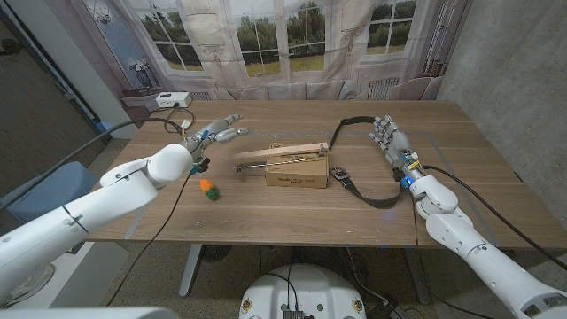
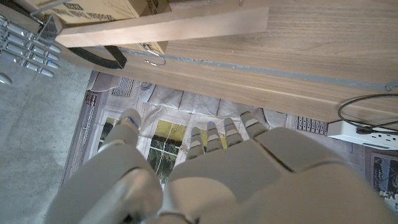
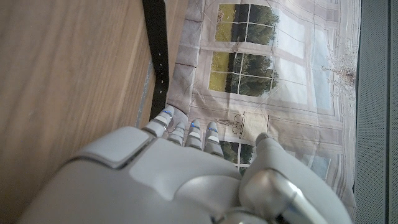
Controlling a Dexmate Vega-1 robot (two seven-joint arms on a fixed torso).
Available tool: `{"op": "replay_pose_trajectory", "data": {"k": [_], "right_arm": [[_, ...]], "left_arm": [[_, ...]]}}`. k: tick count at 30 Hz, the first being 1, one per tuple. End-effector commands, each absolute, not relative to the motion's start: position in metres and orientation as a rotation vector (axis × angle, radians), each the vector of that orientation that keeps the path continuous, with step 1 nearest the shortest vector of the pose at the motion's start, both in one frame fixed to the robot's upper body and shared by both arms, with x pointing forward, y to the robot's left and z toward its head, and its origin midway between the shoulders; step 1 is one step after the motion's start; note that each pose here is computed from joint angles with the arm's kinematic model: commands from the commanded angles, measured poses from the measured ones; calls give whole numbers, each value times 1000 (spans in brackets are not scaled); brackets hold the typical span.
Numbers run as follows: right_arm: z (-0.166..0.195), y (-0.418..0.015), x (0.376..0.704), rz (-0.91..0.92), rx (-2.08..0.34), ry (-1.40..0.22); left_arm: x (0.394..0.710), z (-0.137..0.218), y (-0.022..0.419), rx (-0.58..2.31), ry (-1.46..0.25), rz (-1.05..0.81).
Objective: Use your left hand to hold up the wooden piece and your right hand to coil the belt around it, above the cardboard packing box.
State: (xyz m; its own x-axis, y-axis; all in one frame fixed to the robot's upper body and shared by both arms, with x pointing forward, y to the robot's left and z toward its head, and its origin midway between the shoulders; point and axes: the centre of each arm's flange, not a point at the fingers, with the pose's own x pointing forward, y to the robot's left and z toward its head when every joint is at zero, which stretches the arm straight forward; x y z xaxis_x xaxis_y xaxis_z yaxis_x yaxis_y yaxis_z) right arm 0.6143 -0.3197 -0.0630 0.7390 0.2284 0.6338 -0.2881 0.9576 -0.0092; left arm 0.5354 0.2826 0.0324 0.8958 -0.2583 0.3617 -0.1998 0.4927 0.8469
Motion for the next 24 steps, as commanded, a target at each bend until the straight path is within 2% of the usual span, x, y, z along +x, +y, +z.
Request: {"op": "replay_pose_trajectory", "data": {"k": [1,14,24], "right_arm": [[-71,-322,607,272,109,-694],[-76,-323,607,264,120,-694],[-79,-326,607,260,127,-690]], "left_arm": [[524,46,279,1277,-411,-29],[524,62,269,1457,-330,-15],[538,77,252,1569,-214,-78]]}}
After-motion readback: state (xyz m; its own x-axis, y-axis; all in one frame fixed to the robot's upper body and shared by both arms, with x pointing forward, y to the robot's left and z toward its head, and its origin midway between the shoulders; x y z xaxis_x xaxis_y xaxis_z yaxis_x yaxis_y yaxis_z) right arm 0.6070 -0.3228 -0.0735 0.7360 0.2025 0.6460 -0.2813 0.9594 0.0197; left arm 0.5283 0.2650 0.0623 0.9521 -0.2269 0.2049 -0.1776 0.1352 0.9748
